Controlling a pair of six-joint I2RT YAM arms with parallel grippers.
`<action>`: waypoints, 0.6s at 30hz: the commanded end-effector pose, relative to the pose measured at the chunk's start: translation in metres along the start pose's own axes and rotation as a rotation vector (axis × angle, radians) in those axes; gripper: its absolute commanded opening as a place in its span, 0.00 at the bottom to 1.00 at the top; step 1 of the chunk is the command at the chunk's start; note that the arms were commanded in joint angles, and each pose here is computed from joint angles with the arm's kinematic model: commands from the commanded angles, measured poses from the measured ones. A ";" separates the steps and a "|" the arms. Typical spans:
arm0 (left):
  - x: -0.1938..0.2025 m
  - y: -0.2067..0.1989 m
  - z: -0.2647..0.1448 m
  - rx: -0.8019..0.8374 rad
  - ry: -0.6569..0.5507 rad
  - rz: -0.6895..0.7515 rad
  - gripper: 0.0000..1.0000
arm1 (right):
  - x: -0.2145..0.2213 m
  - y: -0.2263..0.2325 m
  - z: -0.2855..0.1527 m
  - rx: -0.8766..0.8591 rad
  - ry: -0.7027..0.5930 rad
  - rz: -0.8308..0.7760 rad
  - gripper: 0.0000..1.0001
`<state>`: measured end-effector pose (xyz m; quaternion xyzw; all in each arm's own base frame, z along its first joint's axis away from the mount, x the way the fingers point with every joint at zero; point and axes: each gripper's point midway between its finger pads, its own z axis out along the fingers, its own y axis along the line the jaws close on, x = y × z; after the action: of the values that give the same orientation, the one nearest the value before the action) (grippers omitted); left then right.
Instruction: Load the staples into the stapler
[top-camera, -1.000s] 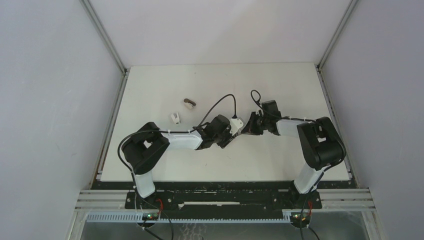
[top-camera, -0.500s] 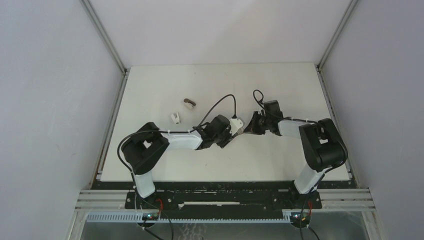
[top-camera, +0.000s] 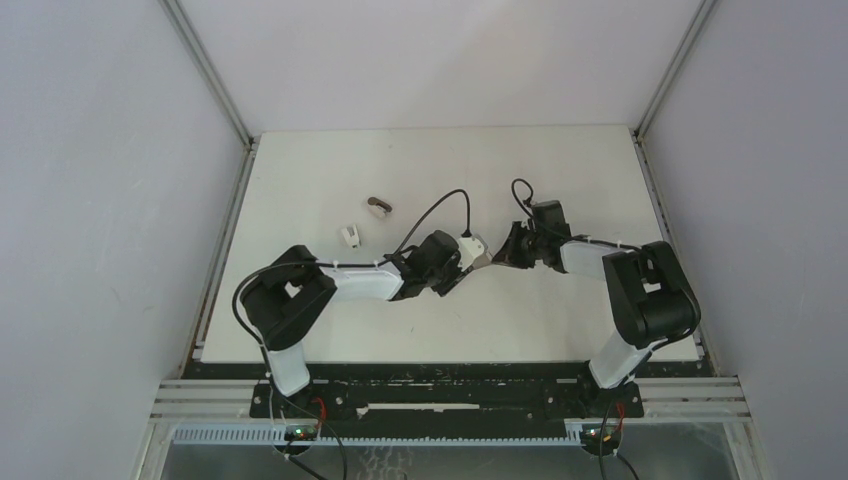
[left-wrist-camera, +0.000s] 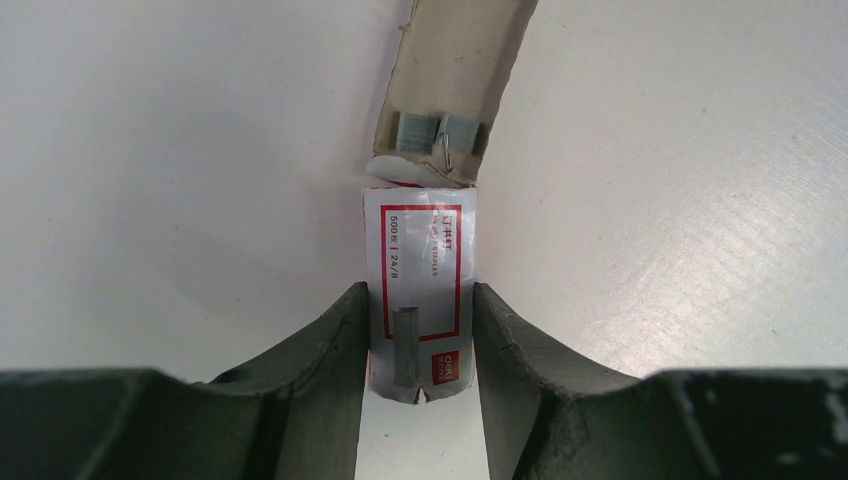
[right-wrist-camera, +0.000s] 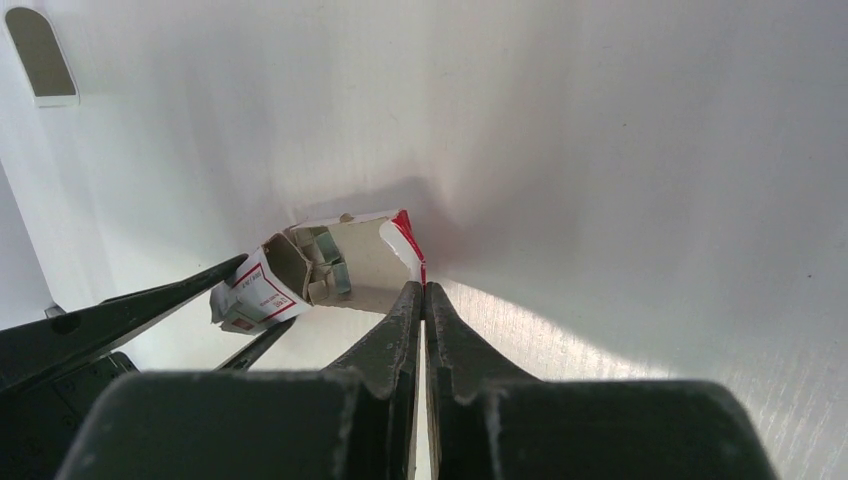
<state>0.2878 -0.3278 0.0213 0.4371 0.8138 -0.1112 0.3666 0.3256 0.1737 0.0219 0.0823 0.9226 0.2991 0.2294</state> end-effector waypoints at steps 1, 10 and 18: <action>0.012 0.006 -0.010 -0.025 0.030 0.020 0.45 | -0.014 0.005 -0.008 -0.008 -0.060 -0.003 0.00; -0.004 0.015 -0.027 -0.079 -0.040 -0.020 0.59 | -0.019 0.001 -0.015 0.013 -0.097 0.003 0.03; -0.055 0.048 -0.093 -0.237 -0.250 -0.173 0.92 | -0.025 0.001 -0.029 0.030 -0.159 -0.030 0.57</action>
<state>0.2850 -0.2994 0.0662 0.3912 0.8150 -0.0929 0.4172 0.3262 0.1602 0.0348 0.1005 0.9178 0.2834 0.2593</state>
